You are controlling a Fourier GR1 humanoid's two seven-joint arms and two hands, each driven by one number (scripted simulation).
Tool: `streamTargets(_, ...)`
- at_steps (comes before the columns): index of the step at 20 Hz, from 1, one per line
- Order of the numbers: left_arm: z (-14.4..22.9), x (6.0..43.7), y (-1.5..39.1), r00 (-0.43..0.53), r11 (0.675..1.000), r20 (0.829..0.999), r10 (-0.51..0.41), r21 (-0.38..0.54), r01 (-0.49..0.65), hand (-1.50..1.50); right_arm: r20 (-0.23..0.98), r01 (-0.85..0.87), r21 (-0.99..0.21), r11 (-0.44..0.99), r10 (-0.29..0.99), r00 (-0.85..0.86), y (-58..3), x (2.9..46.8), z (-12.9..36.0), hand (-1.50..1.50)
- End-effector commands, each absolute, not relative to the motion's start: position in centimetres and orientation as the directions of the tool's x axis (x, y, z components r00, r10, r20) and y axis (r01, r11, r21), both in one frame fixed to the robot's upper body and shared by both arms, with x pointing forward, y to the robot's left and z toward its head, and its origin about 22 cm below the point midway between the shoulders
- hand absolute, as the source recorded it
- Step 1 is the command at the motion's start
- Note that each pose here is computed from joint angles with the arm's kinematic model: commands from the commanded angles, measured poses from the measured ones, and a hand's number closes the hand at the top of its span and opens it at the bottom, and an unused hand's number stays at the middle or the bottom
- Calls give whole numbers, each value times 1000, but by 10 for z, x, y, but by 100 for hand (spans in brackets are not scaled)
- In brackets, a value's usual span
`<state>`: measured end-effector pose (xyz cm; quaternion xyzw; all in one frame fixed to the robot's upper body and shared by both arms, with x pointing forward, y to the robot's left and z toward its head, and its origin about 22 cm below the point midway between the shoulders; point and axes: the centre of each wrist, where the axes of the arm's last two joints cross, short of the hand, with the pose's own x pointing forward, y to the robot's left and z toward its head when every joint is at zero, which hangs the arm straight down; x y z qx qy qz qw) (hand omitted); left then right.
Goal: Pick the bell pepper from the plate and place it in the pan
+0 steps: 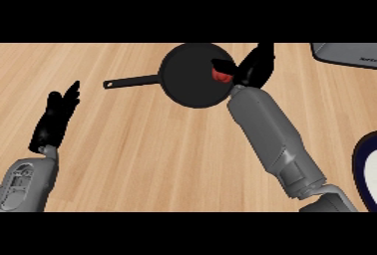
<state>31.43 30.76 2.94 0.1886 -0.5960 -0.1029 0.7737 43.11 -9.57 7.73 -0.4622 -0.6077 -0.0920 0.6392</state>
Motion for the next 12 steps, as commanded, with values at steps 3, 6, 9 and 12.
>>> streamTargets(3,10,304,321,322,910,876,-359,405,-88,0,922,802,-353,482,324,211,-91,436,78,-150)
streamTargets(6,29,306,327,312,904,876,-367,415,-104,0,930,828,-333,451,302,210,-91,431,65,-150)
streamTargets(9,4,287,347,352,891,865,-357,428,-149,0,937,838,-306,451,299,181,-93,424,57,-150)
streamTargets(12,6,284,342,364,891,860,-357,430,-143,0,939,821,-294,489,309,152,-86,406,42,-150)
